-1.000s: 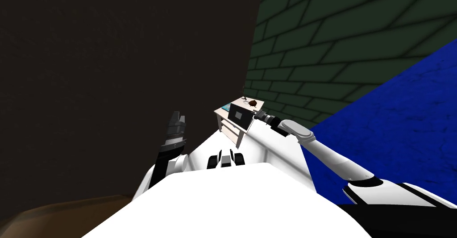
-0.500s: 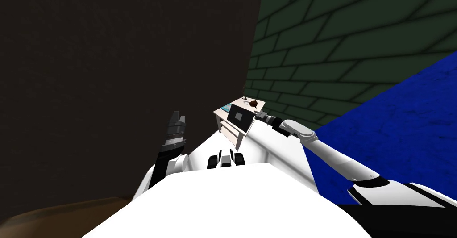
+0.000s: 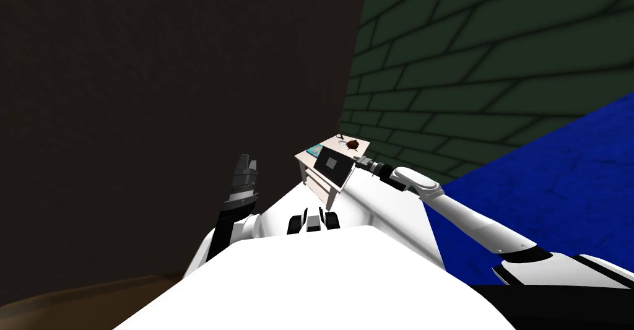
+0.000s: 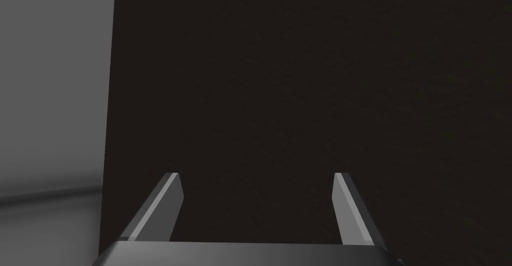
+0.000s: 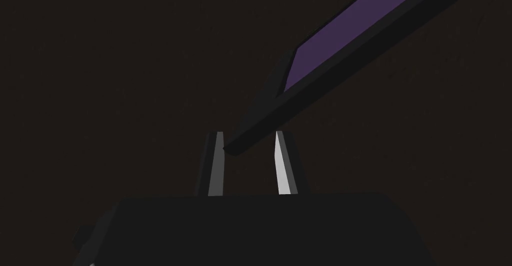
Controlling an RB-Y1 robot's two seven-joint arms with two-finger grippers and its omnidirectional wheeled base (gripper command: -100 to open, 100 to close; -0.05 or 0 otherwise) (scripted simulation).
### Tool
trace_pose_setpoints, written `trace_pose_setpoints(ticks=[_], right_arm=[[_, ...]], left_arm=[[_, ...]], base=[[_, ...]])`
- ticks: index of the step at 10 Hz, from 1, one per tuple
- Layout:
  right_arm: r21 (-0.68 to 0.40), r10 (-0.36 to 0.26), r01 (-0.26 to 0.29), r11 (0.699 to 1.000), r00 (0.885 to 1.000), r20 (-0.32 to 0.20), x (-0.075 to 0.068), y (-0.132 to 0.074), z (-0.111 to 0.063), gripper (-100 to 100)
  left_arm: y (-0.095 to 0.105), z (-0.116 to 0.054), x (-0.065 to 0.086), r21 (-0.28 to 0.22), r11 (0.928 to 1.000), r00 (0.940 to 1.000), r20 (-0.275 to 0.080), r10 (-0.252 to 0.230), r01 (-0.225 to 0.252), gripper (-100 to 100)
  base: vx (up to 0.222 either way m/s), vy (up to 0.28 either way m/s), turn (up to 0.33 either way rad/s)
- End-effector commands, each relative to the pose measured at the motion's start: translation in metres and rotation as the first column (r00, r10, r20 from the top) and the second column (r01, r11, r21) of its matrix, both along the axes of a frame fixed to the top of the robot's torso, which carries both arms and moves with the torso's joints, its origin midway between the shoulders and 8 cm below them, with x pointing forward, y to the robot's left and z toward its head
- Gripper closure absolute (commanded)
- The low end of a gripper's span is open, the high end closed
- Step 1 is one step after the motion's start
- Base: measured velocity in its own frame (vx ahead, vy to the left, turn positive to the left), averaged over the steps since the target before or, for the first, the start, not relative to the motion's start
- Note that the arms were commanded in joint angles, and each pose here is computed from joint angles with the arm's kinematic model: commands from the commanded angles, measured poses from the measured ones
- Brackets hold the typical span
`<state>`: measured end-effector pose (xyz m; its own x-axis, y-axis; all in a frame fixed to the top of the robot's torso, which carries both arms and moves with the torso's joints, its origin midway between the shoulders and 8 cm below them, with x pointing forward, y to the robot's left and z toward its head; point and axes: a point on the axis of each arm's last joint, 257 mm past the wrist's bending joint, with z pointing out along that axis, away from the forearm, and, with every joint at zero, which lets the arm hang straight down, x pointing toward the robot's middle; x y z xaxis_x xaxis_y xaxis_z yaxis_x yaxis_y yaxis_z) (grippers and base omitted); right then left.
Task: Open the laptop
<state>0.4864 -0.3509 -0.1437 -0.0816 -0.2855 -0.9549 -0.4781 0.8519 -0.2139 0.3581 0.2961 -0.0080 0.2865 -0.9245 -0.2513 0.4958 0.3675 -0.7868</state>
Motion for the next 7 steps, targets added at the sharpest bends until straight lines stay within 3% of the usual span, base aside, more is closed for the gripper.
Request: trace_pose_setpoints(ticks=[1,2,3,6,7], right_arm=[[0.082,-0.005,0.013,0.997,0.995,-0.099,-0.011,-0.004,-0.024,100],[0.055,-0.011,0.015,0.998,0.998,-0.057,-0.003,-0.006,-0.012,100],[0.124,-0.014,0.029,0.992,0.993,-0.121,-0.011,-0.004,-0.031,100],[0.217,-0.012,0.058,0.974,0.978,-0.207,-0.024,-0.001,-0.057,100],[0.217,-0.012,0.058,0.974,0.978,-0.207,-0.024,-0.001,-0.057,100]], left_arm=[[0.0,0.0,0.0,0.0,1.0,1.0,0.0,0.0,0.0,0],[0.0,0.0,0.0,0.0,1.0,1.0,0.0,0.0,0.0,0],[0.0,0.0,0.0,0.0,1.0,1.0,0.0,0.0,0.0,0],[0.0,0.0,0.0,0.0,1.0,1.0,0.0,0.0,0.0,0],[0.0,0.0,0.0,0.0,1.0,1.0,0.0,0.0,0.0,0]], base=[[0.059,-0.061,0.069],[0.022,-0.032,0.004],[0.036,-0.084,0.064],[0.05,-0.087,0.073],[-0.007,-0.01,0.03]])
